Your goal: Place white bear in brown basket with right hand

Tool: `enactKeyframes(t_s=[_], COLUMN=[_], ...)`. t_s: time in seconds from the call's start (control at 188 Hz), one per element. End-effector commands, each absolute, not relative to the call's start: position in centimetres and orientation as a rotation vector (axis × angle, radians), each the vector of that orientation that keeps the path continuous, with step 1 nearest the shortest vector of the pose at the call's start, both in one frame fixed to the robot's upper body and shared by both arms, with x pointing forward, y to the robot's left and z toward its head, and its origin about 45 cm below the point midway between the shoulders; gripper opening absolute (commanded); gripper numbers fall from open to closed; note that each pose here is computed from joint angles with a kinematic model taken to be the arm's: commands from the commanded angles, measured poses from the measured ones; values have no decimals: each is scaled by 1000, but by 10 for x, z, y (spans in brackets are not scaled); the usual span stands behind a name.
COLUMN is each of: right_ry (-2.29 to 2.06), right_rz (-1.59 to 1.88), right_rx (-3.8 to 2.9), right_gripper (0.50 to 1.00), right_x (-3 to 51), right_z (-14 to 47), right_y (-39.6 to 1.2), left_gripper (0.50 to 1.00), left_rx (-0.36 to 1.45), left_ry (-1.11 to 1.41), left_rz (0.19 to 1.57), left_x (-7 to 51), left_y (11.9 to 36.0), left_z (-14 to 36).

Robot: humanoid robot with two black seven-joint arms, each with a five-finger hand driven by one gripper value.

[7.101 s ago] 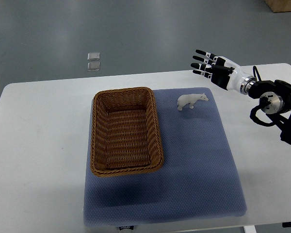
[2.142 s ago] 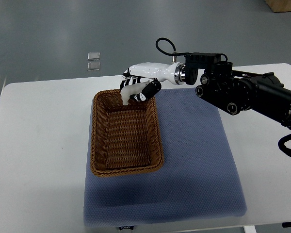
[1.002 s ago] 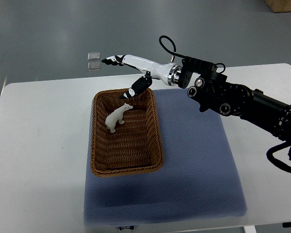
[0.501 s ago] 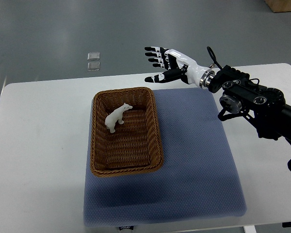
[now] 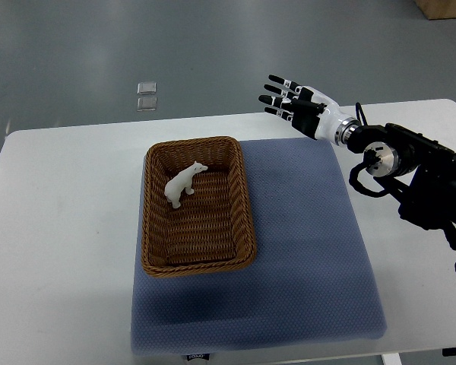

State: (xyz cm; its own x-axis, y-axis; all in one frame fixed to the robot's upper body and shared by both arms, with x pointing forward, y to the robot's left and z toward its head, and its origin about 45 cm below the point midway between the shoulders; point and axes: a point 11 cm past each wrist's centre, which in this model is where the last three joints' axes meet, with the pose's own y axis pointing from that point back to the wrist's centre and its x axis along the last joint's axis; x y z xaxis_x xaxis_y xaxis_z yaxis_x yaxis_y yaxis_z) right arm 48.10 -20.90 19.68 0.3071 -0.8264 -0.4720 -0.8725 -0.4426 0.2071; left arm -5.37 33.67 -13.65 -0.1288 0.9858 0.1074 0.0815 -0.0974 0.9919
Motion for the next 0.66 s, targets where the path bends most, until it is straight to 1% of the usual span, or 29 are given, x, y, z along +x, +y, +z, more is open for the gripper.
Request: enactKeyframes(t_s=[0.0,0.154,0.309,0.655], right_ry=[1623,1628,1625,1617], right_rz=[866,875,854,860], right_rx=[-2404,-2365,-2331,-2327], right_gripper=[928,928,928,928], right_x=[479,478,483,482], right_z=[190,187,197,196], right_y=[-216,-220,-224,-224], left_gripper=[1000,1000,1000,1000], left_rx=[1276,1276,1275,1276], left_ry=[1314,1314,1314,1314], left_rz=[1349,1349,1348,1349], left_x=[-54,-54,-54,-54], left_y=[337,337,336,337], left_z=[-136,-136,-137,-136])
